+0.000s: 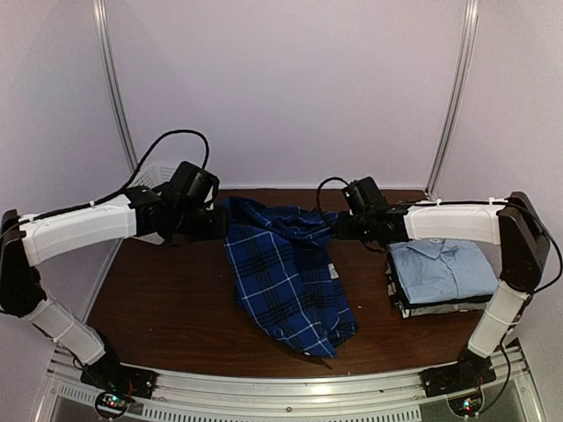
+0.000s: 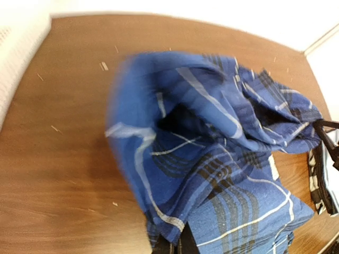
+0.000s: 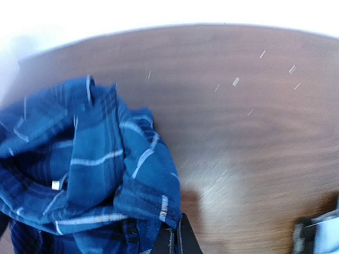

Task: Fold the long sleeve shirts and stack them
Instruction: Pick up the crumpled shirt from the center of the board, then flatten out the crumpled shirt at the center of the board.

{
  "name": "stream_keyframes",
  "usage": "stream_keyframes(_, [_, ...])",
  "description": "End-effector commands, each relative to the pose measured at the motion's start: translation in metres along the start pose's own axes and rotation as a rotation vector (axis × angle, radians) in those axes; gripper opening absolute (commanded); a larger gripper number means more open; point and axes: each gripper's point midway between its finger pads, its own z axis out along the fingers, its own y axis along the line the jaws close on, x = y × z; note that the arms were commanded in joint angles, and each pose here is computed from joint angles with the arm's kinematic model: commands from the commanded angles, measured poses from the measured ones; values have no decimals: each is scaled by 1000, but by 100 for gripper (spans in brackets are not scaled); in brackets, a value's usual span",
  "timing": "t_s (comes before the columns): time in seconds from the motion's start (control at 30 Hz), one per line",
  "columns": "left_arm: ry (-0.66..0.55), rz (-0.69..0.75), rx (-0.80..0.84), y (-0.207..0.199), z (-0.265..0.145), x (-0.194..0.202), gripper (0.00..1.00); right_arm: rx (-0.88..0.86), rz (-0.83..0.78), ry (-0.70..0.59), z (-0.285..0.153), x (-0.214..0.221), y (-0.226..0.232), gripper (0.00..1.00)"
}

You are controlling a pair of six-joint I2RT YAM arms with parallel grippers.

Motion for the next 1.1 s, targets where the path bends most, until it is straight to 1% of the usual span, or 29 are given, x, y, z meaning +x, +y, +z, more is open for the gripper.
stream_keyframes(0.0, [-201, 101, -79, 9, -76, -66, 0, 121, -33, -199, -63, -82, -27, 0])
stream_keyframes(0.1, [-320, 162, -31, -3, -128, -100, 0, 140, -47, -295, -102, -120, -34, 0])
stream_keyframes(0.2, [-446, 221, 57, -19, -185, -130, 0, 127, -39, -391, -148, -157, -39, 0])
stream_keyframes(0.3, [-580, 274, 169, -37, -250, -156, 0, 82, -33, -508, -204, -194, -39, 0])
stream_keyframes(0.43, [-733, 342, 328, -59, -333, -175, 0, -33, -35, -680, -292, -240, -33, 0])
stream_keyframes(0.5, [-812, 359, 391, -64, -372, -181, 0, -97, -33, -763, -335, -256, -32, 0])
stream_keyframes(0.6, [-904, 363, 431, -64, -415, -190, 0, -166, -22, -857, -388, -271, -35, 0])
stream_keyframes(0.67, [-957, 359, 436, -62, -437, -195, 0, -194, -28, -886, -412, -276, -36, 0])
stream_keyframes(0.73, [-1005, 343, 410, -57, -454, -203, 0, -201, -32, -915, -432, -283, -39, 0])
stream_keyframes(0.8, [-1034, 310, 356, -48, -462, -212, 0, -181, -37, -944, -444, -289, -43, 0])
stream_keyframes(0.9, [-1010, 262, 222, -39, -448, -232, 0, -122, -66, -927, -437, -299, -42, 0])
stream_keyframes(1.0, [-940, 249, 79, -32, -414, -249, 0, -87, -138, -811, -384, -306, -23, 0])
stream_keyframes(1.07, [-857, 239, 34, -19, -373, -265, 0, -82, -178, -724, -335, -308, -14, 0])
